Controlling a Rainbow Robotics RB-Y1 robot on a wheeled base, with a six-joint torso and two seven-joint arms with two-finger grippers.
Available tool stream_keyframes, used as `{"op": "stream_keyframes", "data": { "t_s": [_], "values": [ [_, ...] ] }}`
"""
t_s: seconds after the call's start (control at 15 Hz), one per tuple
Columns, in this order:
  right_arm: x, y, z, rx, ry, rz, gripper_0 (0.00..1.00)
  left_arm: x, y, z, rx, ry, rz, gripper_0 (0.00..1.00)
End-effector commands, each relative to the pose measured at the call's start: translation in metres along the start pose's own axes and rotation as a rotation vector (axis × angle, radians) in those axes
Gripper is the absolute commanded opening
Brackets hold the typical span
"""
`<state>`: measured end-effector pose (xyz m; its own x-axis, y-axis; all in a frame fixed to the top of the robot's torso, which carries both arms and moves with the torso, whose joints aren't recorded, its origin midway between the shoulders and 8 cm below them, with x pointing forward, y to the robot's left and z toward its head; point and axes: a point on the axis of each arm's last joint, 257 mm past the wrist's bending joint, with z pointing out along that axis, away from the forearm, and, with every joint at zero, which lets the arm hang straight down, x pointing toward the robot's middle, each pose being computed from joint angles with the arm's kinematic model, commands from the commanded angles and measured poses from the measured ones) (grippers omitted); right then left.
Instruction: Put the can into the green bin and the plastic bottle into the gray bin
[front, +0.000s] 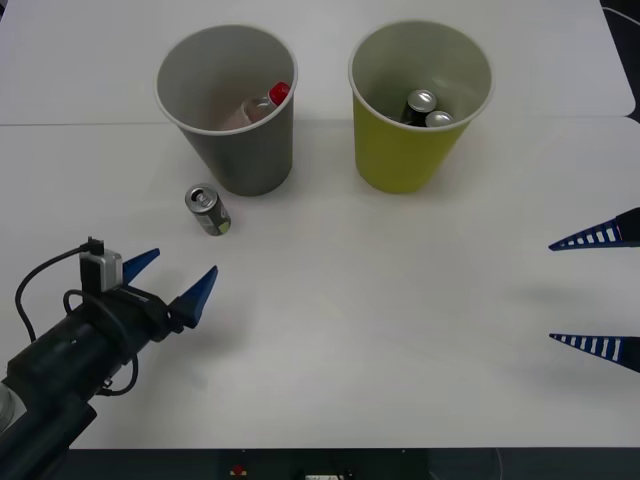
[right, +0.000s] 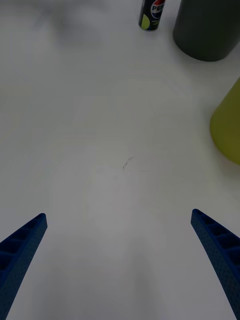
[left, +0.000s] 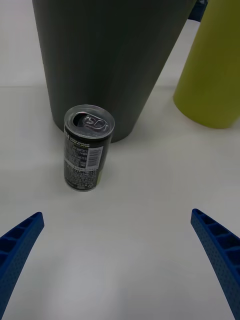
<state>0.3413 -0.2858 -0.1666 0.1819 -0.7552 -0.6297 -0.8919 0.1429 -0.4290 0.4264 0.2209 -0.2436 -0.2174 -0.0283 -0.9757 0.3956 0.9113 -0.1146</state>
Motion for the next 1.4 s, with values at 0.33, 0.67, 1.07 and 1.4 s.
{"op": "stream_keyframes", "data": {
  "t_s": [0.33,0.67,1.07,1.4],
  "values": [
    [0.000,0.000,0.000,0.000,0.000,0.000,1.00,0.002,0.012,0.042,-0.039,-0.030,0.019,1.00],
    [0.000,0.000,0.000,0.000,0.000,0.000,1.00,-0.002,0.017,0.068,-0.059,-0.048,0.039,1.00],
    [0.000,0.000,0.000,0.000,0.000,0.000,1.00,-0.006,0.027,0.089,-0.079,-0.052,0.062,1.00],
    [0.000,0.000,0.000,0.000,0.000,0.000,1.00,-0.011,0.033,0.112,-0.094,-0.056,0.067,1.00]
  ]
}}
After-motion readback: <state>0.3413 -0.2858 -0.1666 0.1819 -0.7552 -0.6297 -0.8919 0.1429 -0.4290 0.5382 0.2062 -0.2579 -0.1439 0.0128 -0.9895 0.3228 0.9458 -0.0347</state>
